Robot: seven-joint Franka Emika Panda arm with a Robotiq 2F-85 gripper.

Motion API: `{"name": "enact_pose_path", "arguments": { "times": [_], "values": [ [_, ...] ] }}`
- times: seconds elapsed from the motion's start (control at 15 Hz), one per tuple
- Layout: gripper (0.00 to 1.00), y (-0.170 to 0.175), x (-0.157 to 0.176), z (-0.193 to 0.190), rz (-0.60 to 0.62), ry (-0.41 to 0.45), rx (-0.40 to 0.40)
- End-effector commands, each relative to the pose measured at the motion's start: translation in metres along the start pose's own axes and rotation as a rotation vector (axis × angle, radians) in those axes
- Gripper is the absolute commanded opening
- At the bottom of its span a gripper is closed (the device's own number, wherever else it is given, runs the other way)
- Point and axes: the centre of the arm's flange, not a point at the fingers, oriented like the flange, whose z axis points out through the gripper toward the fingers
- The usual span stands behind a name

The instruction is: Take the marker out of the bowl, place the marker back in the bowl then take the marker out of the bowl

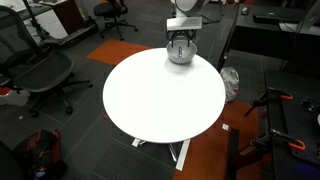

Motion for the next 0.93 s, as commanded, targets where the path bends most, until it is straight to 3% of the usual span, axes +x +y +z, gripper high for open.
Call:
{"name": "enact_pose_path", "arguments": {
  "times": [0.0, 0.53, 0.87],
  "values": [
    [1.0, 0.016, -0.008, -0.029, 0.051, 0.014, 0.032],
    [1.0, 0.053, -0.011, -0.091, 0.012, -0.007, 0.088],
    [1.0, 0.083, -0.017, -0.125, -0.129, -0.018, 0.123]
  ]
}}
